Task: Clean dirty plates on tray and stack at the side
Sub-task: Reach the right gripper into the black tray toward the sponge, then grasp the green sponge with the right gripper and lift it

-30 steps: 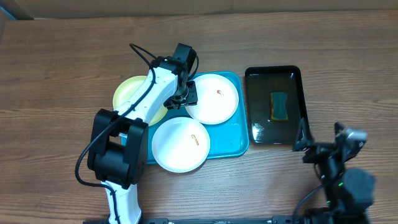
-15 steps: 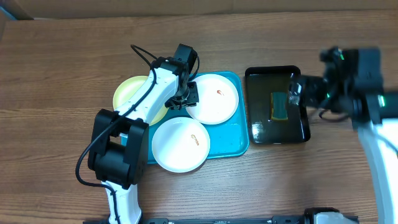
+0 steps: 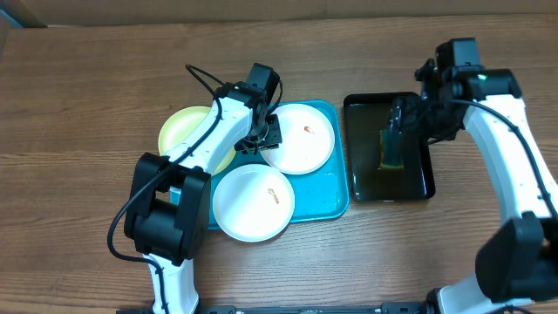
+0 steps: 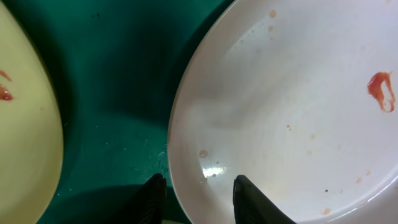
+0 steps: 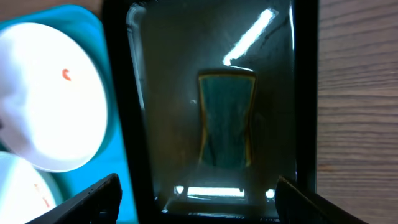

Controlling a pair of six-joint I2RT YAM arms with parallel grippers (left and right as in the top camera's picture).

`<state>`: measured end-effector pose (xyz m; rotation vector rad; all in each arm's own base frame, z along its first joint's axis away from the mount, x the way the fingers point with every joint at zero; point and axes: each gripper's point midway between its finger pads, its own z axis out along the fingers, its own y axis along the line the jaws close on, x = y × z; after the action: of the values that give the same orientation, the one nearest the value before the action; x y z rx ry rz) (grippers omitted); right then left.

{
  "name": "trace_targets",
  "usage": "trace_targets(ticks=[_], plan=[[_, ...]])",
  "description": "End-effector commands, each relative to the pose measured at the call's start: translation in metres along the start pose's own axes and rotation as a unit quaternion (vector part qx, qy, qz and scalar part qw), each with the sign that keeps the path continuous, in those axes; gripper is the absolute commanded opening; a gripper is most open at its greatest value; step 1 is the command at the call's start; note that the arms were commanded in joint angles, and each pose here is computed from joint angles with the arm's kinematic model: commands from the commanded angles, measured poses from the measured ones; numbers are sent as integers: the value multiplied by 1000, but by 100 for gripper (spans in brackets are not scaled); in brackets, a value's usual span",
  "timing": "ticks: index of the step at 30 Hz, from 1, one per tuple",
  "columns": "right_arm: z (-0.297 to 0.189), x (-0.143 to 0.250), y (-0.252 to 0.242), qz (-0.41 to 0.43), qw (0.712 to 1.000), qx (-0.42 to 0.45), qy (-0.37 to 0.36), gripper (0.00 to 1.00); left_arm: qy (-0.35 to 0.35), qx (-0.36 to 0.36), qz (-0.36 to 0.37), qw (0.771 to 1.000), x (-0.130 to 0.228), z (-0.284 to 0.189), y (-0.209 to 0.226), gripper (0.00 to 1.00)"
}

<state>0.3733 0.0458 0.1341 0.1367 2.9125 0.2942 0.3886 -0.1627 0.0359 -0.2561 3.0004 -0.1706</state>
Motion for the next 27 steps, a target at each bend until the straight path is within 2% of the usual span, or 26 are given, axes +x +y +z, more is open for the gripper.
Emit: trace_targets(ticks=[1, 10, 14, 23, 26, 27], plan=[[20, 2, -9, 0, 999, 23, 22, 79, 5, -3, -9, 1000, 3, 8, 0, 38], [57, 10, -19, 7, 997, 37, 69, 68, 2, -2, -9, 1000, 1, 8, 0, 41], [73, 21, -24, 11, 995, 41, 92, 66, -1, -1, -8, 1000, 0, 8, -1, 43], [121, 48, -34, 11, 996, 30, 86, 65, -4, 3, -8, 1000, -1, 8, -2, 44], [132, 53, -35, 10, 997, 24, 79, 60, -6, 4, -8, 1000, -3, 8, -3, 44], [134, 54, -35, 10, 997, 24, 78, 48, -6, 4, -8, 1000, -3, 8, -3, 44]])
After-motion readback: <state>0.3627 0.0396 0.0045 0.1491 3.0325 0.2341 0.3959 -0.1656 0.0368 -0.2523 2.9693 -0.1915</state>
